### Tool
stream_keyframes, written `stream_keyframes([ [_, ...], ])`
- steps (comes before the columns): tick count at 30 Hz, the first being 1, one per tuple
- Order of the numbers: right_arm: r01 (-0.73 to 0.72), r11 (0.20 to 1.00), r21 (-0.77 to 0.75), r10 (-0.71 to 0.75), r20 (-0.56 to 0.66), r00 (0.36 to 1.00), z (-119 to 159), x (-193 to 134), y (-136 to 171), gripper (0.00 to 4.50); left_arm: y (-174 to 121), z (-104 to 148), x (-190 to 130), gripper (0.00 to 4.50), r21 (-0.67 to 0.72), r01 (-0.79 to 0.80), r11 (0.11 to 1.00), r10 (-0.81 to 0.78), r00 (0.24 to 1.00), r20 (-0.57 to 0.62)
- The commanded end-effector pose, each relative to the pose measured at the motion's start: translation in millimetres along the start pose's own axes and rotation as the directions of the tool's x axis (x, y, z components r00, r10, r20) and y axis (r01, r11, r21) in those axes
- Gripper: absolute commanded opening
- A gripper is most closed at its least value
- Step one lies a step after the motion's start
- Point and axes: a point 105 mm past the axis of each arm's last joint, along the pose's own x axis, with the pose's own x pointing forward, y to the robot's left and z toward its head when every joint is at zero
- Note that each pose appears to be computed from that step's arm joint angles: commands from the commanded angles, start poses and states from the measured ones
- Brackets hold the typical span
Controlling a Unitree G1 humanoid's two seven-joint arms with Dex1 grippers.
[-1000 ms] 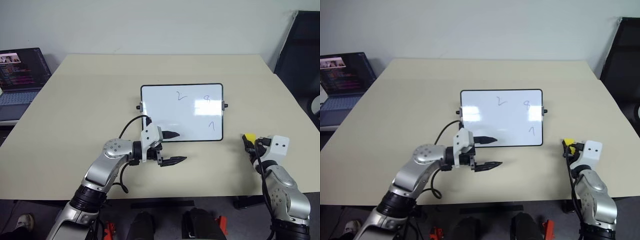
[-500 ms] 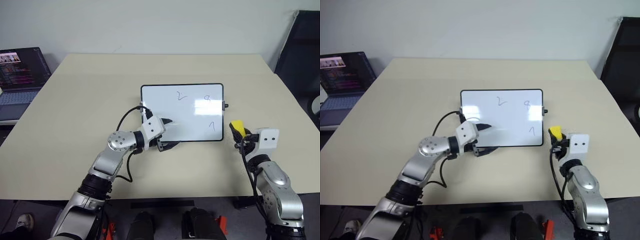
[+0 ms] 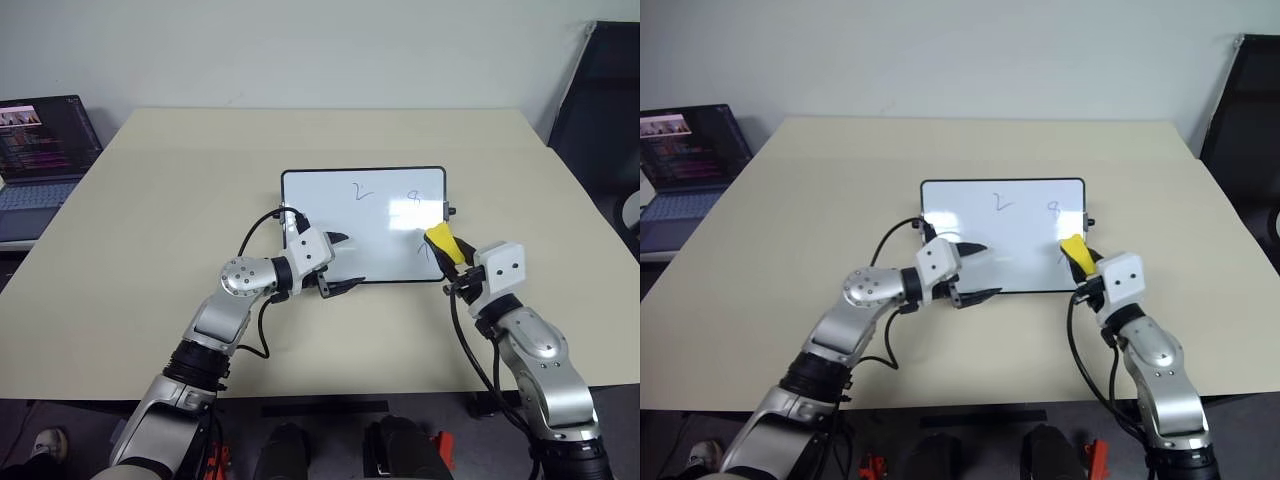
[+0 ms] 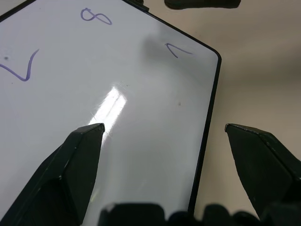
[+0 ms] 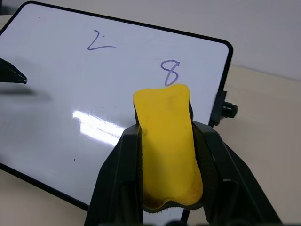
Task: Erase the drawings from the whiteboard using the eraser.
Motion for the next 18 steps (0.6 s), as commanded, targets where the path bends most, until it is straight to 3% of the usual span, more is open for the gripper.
stream_keyframes([
  [1, -0.012, 0.999, -0.036, 0.014, 0.055, 0.998, 12, 11, -1, 1.12, 2, 13, 1, 4.50, 0.040, 0.005, 0.999, -0.007, 0.999, 0.037],
  [7, -0.039, 0.999, -0.028, 0.040, 0.057, 0.998, 11, 20, 0, 1.12, 6, 14, -3, 4.50, 0.041, -0.010, 0.999, 0.009, 0.999, 0.034],
  [18, -0.065, 0.996, 0.057, 0.067, -0.044, 0.997, -11, 17, 8, 1.12, 5, 14, -6, 4.50, 0.043, -0.020, 0.999, 0.019, 0.999, 0.028],
])
